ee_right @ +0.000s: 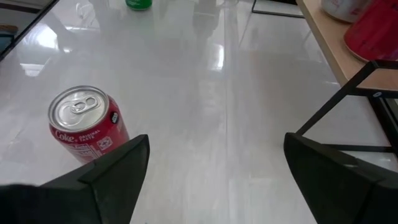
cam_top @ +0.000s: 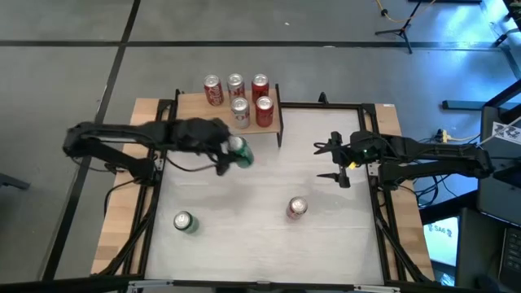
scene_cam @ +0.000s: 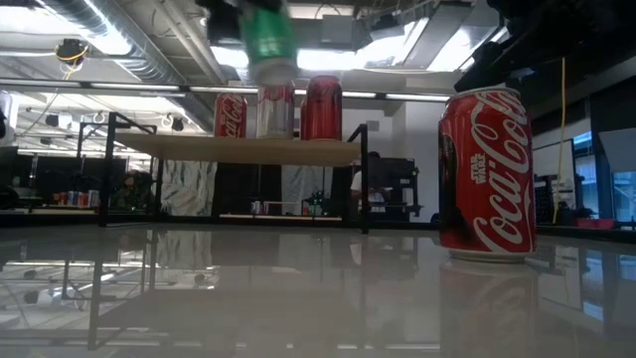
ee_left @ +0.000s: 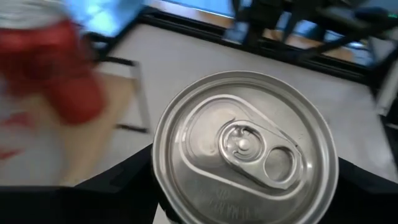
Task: Place canned beverage on shelf
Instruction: Put the right green soda can on the shelf
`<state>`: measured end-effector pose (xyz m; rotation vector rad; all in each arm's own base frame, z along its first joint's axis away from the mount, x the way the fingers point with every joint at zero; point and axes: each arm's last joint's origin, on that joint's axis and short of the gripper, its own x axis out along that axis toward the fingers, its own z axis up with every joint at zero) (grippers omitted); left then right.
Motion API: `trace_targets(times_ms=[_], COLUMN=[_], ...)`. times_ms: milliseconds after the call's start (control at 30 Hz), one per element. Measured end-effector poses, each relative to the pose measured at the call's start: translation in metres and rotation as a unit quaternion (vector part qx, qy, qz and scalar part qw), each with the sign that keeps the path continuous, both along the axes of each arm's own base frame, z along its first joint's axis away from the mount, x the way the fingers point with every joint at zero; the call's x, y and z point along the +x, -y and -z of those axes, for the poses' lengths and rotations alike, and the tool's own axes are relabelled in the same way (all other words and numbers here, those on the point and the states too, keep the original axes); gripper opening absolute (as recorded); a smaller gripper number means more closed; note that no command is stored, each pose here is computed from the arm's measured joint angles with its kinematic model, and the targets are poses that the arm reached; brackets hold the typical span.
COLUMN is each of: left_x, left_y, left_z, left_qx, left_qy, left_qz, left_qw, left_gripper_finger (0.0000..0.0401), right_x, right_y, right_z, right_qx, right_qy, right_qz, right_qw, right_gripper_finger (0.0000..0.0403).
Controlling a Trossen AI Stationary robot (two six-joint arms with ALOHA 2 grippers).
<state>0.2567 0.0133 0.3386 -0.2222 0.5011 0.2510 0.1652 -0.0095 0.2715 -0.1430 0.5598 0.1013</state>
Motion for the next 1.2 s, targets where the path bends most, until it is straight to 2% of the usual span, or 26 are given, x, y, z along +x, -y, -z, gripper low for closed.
trace_targets(times_ms=[267,533,767,1200], left_x=[-0.059,-0.092,-0.112,-0.131], left_y=[-0.028,-0.053,-0.08,-0.148], left_z=[-0.044,-0.076,-0.073,-0.056], left_qx=[0.026,0.076,0.083,0.044], left_qy=[-0.038,-0.084,-0.139,-0.179], left_qz=[-0.09,-0.151,-0.204,-0.206], left_qw=[0.995,0.982,0.965,0.961], left_gripper_finger=[0.0284,0.0284,0.0284,0.0284], right_x=[0.0,0.0,0.0,0.0], right_y=[0.0,0.0,0.0,0.0], right_z=[0.0,0.0,0.0,0.0], right_qx=[0.0,0.0,0.0,0.0], right_qy=[0.0,0.001,0.001,0.001], right_qz=[0.0,0.0,0.0,0.0], right_qw=[1.0,1.0,1.0,1.0], right_gripper_finger=[0.0365,0.0365,0.0365,0.0365])
